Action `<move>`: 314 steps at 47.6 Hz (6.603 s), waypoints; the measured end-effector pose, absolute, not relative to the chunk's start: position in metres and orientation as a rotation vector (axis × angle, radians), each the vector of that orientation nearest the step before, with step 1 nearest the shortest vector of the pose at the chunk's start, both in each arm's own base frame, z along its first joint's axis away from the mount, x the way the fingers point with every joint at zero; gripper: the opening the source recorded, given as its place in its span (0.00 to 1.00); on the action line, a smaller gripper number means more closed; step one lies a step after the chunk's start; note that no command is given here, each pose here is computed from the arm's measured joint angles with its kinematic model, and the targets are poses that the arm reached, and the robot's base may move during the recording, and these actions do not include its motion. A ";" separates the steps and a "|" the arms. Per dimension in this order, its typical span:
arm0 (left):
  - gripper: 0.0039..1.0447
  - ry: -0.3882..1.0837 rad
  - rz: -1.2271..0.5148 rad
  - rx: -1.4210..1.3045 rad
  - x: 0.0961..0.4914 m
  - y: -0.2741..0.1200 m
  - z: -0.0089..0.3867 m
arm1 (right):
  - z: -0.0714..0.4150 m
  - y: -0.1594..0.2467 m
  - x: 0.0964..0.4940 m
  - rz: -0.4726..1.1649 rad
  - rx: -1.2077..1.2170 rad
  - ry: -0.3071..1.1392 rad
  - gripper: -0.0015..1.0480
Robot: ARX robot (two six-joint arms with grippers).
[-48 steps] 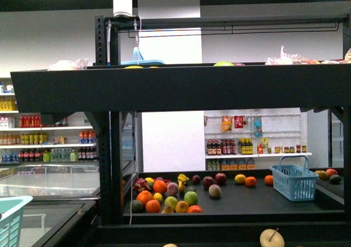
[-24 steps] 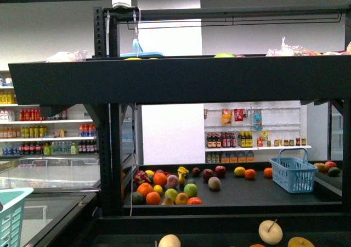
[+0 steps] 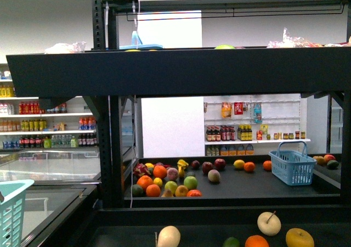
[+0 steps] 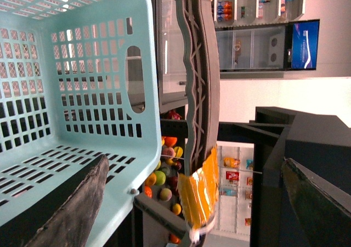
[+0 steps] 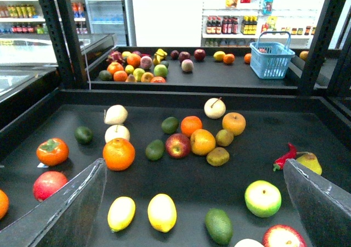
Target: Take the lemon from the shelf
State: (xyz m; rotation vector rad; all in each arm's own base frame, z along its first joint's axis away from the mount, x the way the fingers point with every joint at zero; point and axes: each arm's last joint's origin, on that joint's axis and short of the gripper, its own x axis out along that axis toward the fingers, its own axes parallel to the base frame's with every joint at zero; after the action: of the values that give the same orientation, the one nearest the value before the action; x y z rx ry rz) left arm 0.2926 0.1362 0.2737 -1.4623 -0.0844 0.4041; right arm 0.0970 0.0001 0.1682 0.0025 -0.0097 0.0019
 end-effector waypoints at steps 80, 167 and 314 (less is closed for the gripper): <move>0.18 0.347 -0.250 -1.042 0.311 0.029 0.335 | 0.168 0.000 0.097 0.002 0.002 -0.010 0.93; 0.12 0.522 -0.582 -0.659 0.311 -0.062 0.293 | 0.172 -0.013 0.314 0.103 -0.007 0.405 0.93; 0.12 0.523 -0.586 -0.659 0.311 -0.063 0.293 | 0.258 0.124 0.330 0.680 0.064 0.471 0.54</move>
State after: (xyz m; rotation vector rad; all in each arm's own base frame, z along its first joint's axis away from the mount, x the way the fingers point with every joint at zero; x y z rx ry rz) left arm 0.3112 -0.0625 0.2930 -0.6593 0.5233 -0.5858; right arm 0.3304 0.1242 0.2581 0.0641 0.4714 0.6798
